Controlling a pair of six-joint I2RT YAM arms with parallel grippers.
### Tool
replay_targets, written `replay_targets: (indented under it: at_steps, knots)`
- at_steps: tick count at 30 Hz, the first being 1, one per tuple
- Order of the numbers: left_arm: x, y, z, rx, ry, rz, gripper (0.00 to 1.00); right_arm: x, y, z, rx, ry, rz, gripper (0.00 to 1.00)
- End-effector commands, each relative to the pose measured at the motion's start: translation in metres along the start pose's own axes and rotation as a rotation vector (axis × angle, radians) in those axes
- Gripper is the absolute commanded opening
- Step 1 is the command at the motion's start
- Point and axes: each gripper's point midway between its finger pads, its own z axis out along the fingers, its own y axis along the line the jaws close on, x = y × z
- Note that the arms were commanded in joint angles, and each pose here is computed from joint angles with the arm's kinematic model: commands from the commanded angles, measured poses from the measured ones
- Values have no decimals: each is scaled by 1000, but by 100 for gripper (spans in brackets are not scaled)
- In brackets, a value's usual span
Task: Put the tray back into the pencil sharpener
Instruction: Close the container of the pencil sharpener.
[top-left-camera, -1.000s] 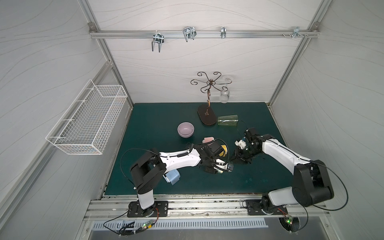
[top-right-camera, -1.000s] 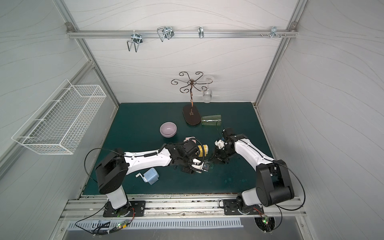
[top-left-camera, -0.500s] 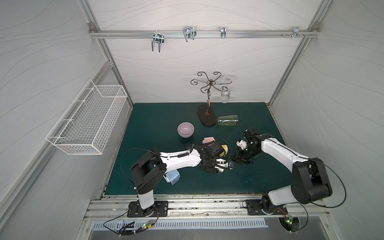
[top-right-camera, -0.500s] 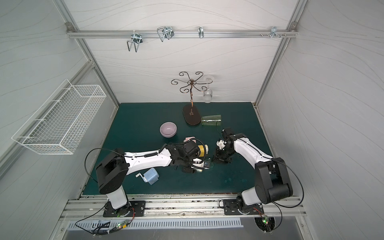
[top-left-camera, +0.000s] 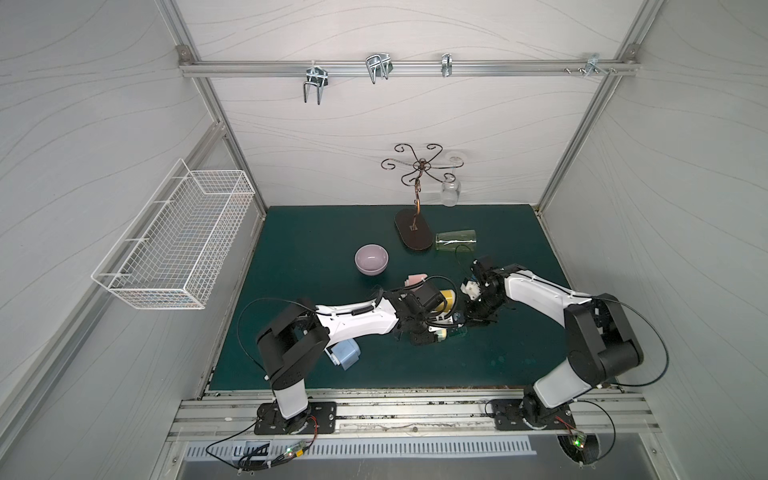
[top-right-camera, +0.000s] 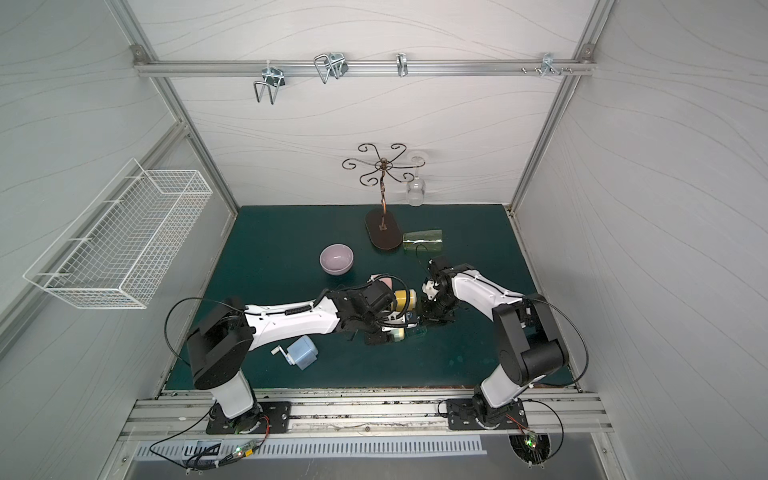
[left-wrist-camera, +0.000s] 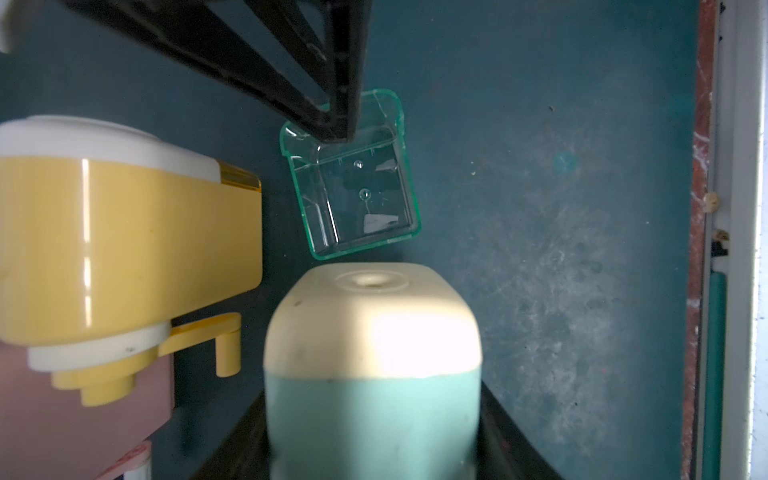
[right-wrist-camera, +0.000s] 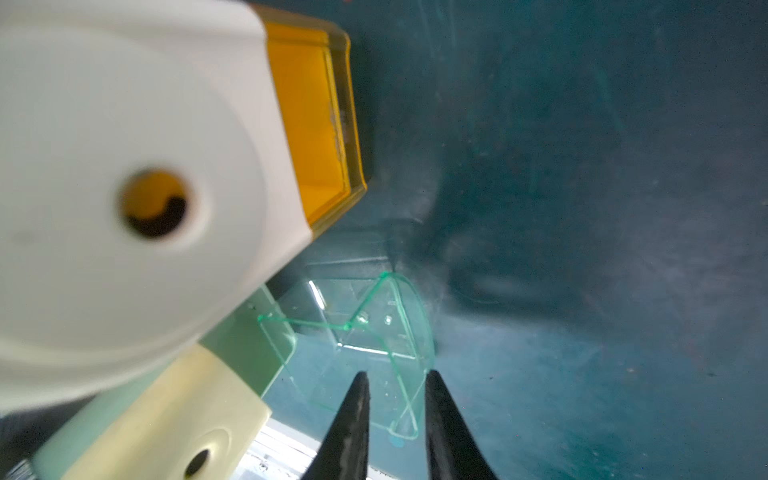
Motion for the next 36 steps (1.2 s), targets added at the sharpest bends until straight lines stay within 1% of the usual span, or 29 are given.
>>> replay_targets:
  at_steps: [1, 3, 8, 15, 18, 23, 28, 33, 36]
  knots:
    - [25, -18, 18, 78, 64, -33, 36, -2, 0, 0, 15, -1, -19, 22]
    - [24, -18, 19, 81, 58, -38, 37, -2, 2, 1, 11, 1, -21, 20]
    - [21, -16, 20, 86, 39, -64, 37, -1, 8, 5, -8, 4, -22, 17]
    - [11, -15, 23, 98, 5, -98, 37, 2, 16, 6, -41, 5, -14, 15]
    - [13, -16, 25, 107, 17, -97, 37, 1, 20, 6, -64, -1, -6, 14]
    - [22, -18, 27, 117, 70, -79, 37, 2, 24, 7, -93, 0, 2, 13]
    - [27, -17, 27, 115, 100, -57, 37, 2, 28, 5, -128, -16, -34, 12]
    - [24, -13, 28, 101, 89, -50, 37, 5, 30, -1, -137, -24, -86, 11]
    - [26, -11, 29, 94, 102, -39, 37, 8, 31, -5, -142, -22, -107, 10]
